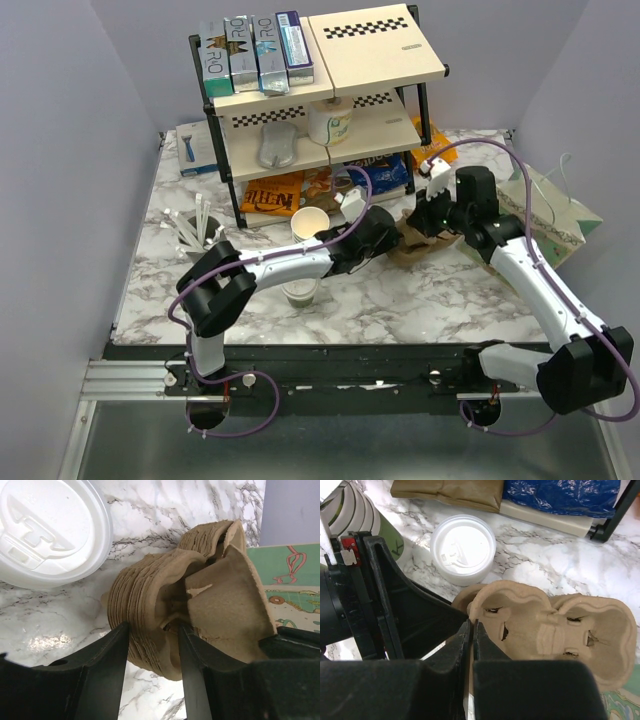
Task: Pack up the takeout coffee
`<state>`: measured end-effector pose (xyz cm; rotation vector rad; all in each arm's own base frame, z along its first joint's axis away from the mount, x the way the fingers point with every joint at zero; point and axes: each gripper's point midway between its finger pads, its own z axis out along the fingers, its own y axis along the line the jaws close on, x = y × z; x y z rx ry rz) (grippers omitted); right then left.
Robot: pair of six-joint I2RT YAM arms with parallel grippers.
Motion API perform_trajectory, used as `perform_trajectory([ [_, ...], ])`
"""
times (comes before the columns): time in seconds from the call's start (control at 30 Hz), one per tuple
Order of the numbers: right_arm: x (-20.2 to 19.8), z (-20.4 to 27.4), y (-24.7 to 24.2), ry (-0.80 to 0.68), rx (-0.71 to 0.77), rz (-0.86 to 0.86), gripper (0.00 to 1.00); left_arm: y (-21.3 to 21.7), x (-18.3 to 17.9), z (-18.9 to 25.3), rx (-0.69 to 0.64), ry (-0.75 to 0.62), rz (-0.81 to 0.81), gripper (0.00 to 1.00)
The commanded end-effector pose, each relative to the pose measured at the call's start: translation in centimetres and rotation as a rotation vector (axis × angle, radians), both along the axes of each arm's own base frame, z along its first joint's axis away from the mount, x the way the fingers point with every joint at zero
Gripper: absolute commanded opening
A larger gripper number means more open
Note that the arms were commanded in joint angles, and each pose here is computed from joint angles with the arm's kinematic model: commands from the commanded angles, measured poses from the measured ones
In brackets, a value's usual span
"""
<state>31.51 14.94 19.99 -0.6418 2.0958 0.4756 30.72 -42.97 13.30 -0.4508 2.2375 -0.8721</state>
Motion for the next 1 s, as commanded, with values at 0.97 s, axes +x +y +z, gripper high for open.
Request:
perform_trajectory([
  [0.97,0.5,12.5,0.0,-0.363,0.160,-0.060,0.01,-1.1,0.0,-2.6,0.058,0.048,-0.044,0.52],
])
